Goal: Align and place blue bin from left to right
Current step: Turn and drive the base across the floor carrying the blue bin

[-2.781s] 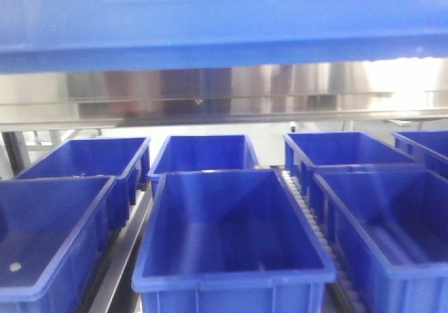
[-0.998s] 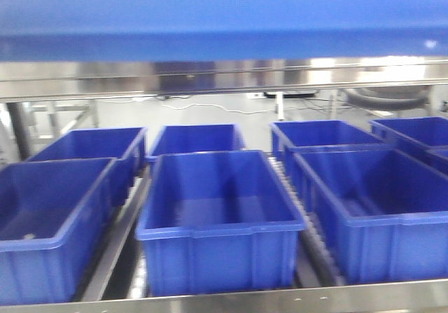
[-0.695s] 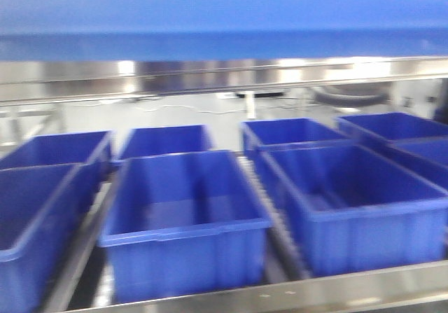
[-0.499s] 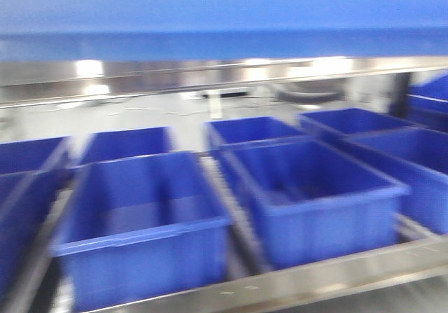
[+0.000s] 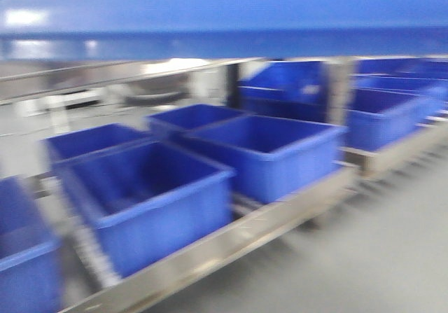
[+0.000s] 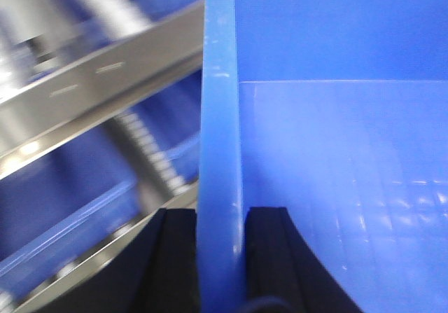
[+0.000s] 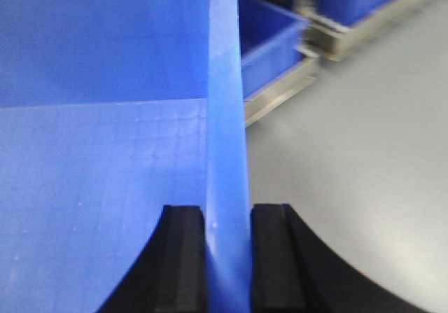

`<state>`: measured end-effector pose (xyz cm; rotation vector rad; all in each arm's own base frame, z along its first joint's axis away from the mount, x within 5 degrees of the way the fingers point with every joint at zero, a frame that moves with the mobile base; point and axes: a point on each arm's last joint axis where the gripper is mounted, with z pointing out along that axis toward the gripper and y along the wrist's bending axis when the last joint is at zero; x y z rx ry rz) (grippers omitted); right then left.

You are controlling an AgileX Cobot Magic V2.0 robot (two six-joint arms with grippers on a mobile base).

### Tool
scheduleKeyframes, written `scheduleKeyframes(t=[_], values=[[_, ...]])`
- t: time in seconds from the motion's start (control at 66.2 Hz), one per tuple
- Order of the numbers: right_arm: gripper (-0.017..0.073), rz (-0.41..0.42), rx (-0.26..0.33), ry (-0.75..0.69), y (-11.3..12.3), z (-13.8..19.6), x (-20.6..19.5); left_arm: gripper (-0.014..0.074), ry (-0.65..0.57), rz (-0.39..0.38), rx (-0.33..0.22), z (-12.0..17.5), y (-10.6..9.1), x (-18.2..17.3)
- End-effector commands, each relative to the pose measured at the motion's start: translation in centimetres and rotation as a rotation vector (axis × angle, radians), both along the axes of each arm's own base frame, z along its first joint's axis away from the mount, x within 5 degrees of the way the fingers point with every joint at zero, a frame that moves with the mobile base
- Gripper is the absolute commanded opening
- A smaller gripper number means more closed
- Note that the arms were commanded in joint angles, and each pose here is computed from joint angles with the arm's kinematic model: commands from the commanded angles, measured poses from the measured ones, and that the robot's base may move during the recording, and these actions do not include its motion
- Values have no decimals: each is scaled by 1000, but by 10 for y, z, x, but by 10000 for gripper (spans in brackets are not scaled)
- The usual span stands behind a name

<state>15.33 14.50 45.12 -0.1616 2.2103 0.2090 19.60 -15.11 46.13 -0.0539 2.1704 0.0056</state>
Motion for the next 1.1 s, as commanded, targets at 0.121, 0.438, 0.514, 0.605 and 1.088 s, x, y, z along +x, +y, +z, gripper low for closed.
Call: scheduleKeyframes(t=[0.121,0.438,0.514,0.605,1.088], values=[[-69,53,57,-86,4,11,0,-111,-81,-68,-47,9,-7,-1],[-69,53,57,-86,4,11,0,-111,-81,-68,-47,9,-7,-1],[-69,53,57,-86,4,11,0,-111,-81,-68,-47,9,-7,-1],[-69,53,57,-86,4,11,0,-111,-81,-68,-47,9,-7,-1],[-69,53,57,-86,4,11,0,-111,-82,-68,-46,9,-7,-1]])
